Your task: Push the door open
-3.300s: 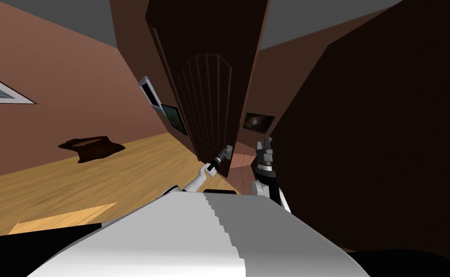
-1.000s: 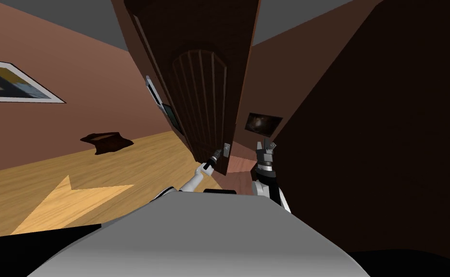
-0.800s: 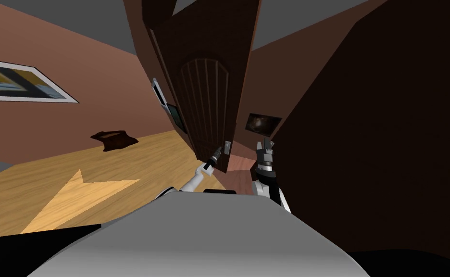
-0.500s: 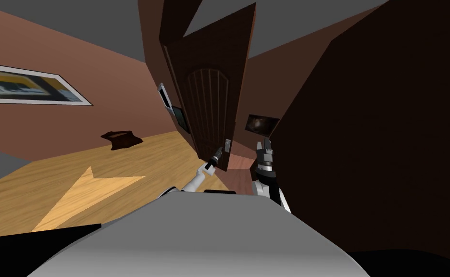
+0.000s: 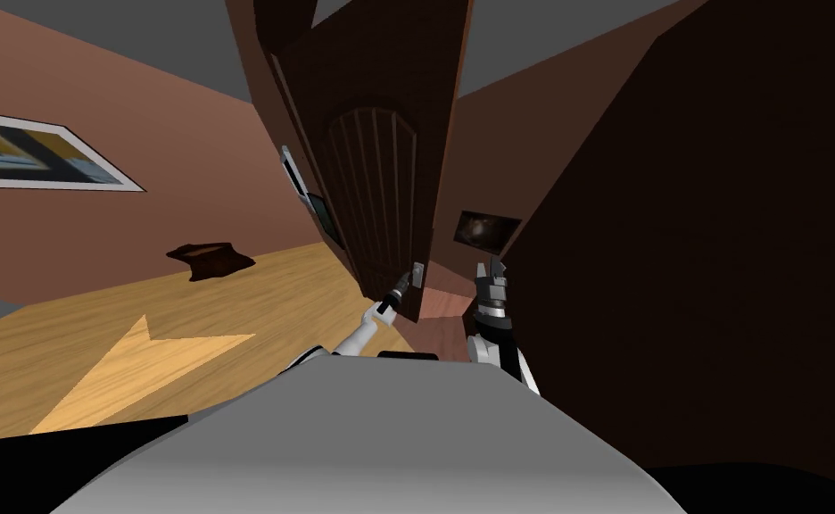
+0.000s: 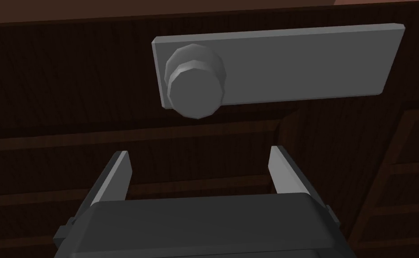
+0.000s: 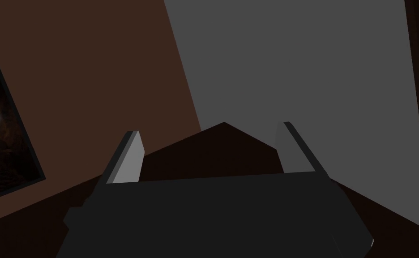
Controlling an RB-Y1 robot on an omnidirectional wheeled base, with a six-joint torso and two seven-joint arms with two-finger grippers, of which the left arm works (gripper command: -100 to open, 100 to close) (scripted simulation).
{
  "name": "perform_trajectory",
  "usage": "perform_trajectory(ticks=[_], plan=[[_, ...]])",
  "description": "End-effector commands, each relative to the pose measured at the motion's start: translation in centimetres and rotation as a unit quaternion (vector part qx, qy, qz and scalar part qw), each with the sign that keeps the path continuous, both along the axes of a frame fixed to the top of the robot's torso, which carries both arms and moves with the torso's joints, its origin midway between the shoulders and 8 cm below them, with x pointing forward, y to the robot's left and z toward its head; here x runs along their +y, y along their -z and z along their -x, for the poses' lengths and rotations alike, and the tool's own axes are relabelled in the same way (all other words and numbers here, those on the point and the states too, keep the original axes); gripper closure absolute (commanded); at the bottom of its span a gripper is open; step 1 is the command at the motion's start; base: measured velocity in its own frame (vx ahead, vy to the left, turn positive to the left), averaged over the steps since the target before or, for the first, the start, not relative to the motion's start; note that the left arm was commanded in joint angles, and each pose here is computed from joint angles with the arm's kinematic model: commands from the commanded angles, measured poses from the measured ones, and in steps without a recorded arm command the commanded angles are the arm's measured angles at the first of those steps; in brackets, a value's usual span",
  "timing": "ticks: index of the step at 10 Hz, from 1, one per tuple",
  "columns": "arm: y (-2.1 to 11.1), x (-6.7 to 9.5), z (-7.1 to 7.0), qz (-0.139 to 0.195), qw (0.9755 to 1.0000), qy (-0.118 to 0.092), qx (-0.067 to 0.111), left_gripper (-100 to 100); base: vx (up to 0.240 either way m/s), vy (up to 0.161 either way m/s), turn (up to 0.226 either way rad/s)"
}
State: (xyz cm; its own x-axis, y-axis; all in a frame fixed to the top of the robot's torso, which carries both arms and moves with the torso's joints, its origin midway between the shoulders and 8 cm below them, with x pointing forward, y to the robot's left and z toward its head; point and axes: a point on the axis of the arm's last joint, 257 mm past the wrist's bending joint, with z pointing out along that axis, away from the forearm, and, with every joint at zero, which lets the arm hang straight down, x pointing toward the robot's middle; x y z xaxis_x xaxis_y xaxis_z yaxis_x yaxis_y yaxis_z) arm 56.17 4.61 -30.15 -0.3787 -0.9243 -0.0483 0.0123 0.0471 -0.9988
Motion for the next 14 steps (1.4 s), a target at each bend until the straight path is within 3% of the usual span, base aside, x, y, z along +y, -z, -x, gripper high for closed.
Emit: perform_trajectory(ticks=[1, 5, 6, 11, 14], plan=[[-0.1, 0.1, -0.1, 0.000, 1.0000, -0.001, -0.002, -100, 0.199, -0.106, -0.019], [-0.4, -0.6, 0.0, 0.009, 1.0000, -0.001, -0.003, -100, 0.151, -0.079, -0.013], [-0.4, -0.6, 0.0, 0.009, 1.0000, -0.001, -0.003, 100, -0.012, 0.006, 0.003], [-0.4, -0.6, 0.0, 0.009, 1.0000, -0.001, -0.003, 100, -0.015, 0.008, -0.002], [0.0, 1.3, -0.3, -0.009, 0.9999, -0.013, -0.006, 100, 0.129, -0.020, 0.119]])
